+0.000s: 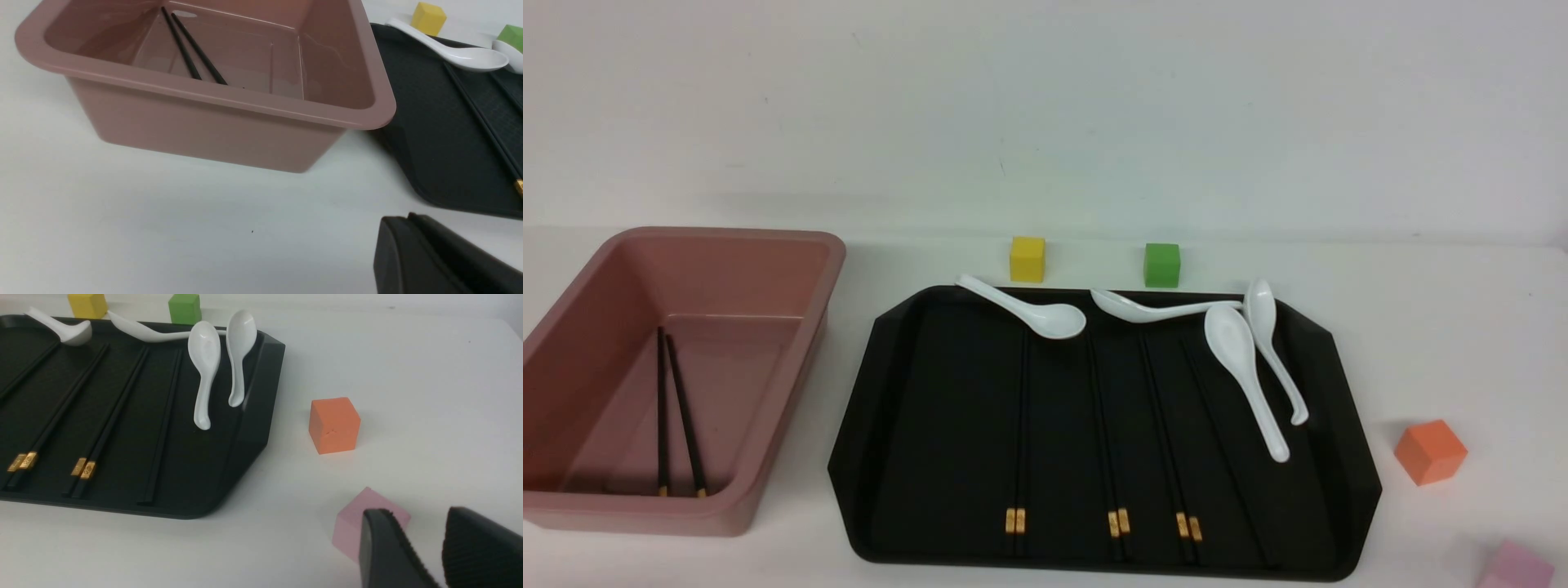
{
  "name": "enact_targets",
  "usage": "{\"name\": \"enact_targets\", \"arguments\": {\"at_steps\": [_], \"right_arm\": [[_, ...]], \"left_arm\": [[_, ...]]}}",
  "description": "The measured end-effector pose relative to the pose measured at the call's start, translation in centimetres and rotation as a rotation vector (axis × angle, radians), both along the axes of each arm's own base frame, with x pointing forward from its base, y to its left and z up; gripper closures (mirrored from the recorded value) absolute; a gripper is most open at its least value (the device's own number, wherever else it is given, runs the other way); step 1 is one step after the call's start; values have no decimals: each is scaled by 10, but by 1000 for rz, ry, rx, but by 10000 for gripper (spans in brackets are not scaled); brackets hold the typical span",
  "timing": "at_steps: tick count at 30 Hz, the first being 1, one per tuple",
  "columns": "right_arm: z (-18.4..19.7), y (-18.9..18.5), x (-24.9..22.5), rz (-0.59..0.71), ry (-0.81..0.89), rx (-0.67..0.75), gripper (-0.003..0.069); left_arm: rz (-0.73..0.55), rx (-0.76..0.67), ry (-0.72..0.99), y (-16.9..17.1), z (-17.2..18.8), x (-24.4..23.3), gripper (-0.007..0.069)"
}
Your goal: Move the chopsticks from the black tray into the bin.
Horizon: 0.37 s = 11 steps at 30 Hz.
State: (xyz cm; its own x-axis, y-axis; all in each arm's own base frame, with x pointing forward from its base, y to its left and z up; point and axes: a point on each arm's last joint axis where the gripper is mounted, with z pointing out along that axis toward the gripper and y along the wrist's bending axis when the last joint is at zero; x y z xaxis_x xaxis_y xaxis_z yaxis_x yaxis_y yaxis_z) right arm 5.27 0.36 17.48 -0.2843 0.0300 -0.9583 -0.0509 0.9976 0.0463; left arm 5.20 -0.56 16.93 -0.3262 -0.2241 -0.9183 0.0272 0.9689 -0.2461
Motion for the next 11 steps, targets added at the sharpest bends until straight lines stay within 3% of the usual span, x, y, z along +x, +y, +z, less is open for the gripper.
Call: {"name": "enact_targets", "arguments": {"at_steps": [11], "right_arm": [[0, 0, 0, 0, 0, 0, 419]], "left_arm": [[0, 0, 0, 0, 0, 0, 587]]}}
